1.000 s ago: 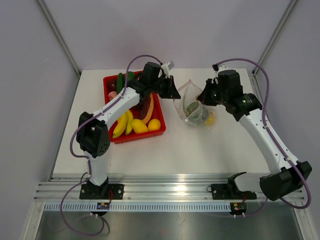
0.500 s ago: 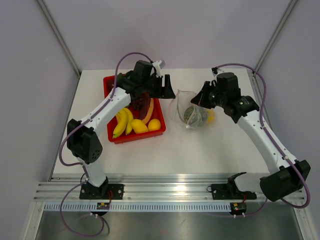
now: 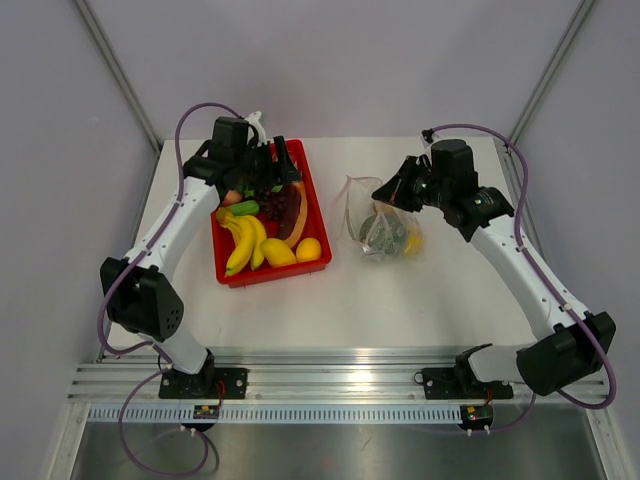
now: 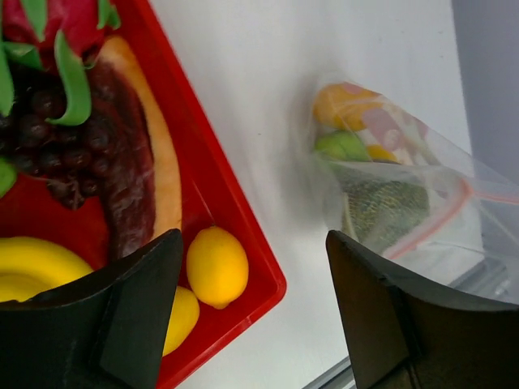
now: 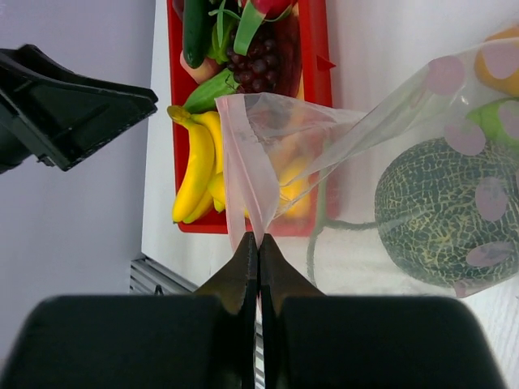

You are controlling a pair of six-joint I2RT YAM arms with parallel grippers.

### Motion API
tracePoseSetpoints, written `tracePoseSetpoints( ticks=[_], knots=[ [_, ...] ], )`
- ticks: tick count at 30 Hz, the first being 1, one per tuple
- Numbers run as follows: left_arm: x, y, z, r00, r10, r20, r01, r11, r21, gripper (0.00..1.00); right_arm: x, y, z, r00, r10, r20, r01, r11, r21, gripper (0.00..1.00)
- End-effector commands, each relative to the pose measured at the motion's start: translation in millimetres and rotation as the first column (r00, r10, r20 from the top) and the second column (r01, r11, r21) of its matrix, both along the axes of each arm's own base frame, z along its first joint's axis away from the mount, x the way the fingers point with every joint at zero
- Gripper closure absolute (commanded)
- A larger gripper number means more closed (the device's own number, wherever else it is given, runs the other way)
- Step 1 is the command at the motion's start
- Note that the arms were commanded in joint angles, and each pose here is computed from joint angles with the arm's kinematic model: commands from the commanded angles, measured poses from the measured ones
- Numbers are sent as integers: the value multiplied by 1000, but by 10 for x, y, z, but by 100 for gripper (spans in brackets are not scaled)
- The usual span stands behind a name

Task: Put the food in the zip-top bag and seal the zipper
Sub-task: Adjust the zipper food storage bag at the center of the board, then pick up the fake vegetable from the bin.

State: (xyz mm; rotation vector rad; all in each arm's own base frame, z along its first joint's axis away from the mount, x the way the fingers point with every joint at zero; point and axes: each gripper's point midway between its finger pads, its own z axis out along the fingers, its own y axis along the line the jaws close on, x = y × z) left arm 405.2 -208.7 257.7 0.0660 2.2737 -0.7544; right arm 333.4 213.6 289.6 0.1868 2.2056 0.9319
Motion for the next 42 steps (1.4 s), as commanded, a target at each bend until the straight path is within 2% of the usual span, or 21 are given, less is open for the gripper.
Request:
tracePoseSetpoints(
  ticks=[1,6,9,11,14,15,17,21,26,31,37,42],
  knots=[
    [113,188,-23,996,88,11,-88,996,32,25,140,99,379,997,-18,74,11,995,96,100],
    [237,491,-216,980,198,-13,-194,971,140,25,273,199,362,998,-24,53,16,989,146,100],
    [357,781,-269,960,282,4,-276,936,219,25,307,239,363,999,-15,50,7,988,155,100],
    [434,877,-281,952,307,8,-299,923,243,22,289,252,364,999,-3,52,-5,987,159,100],
    [593,1143,-280,925,377,53,-375,875,306,20,241,213,389,998,-6,66,-4,989,151,100],
    [664,1285,-404,906,420,52,-409,838,360,19,218,208,394,998,-2,66,-8,989,149,100],
    [853,1435,-471,893,445,62,-430,807,405,18,144,169,409,997,2,77,-12,991,132,100],
    [1028,1566,-555,882,466,74,-449,779,439,17,87,116,403,997,-2,77,-7,994,112,100],
    [1311,1678,-798,879,474,50,-441,770,462,20,37,81,419,996,-1,85,-7,995,98,100],
    [1506,1724,-993,889,457,3,-416,806,422,23,22,67,396,997,1,80,-8,996,85,100],
    [1569,1659,-1214,907,420,-38,-368,831,418,25,45,77,396,996,9,85,-16,997,76,100],
    [1578,1618,-1364,909,411,-69,-349,842,411,35,73,104,411,996,17,90,-25,997,78,100]
  ],
)
